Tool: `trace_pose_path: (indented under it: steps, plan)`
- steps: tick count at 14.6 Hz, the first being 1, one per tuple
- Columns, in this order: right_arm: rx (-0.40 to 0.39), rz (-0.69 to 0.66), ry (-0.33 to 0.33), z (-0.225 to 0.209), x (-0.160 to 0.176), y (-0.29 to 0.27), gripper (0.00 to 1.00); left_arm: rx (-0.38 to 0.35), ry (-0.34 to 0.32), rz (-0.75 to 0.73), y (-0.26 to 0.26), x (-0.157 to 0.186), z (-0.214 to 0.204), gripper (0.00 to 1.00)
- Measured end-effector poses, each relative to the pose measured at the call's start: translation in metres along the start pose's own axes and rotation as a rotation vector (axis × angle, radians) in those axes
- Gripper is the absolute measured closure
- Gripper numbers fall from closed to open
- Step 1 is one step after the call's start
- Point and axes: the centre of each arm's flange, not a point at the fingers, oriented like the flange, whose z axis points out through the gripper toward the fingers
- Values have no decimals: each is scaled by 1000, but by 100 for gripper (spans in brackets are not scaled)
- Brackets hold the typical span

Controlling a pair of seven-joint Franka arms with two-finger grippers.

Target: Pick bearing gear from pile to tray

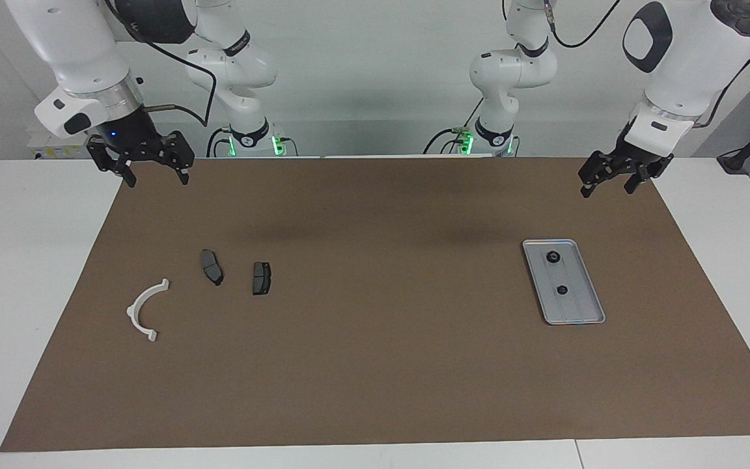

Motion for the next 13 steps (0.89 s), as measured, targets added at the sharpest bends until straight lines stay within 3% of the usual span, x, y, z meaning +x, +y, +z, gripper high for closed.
trace_pose_path:
  steps: [7, 13]
  plan:
    - [0, 0, 0, 0, 0, 0, 0, -3, 44, 15, 9, 4, -22, 0]
    - [0, 0, 0, 0, 0, 0, 0, -3, 34, 15, 9, 3, -21, 0]
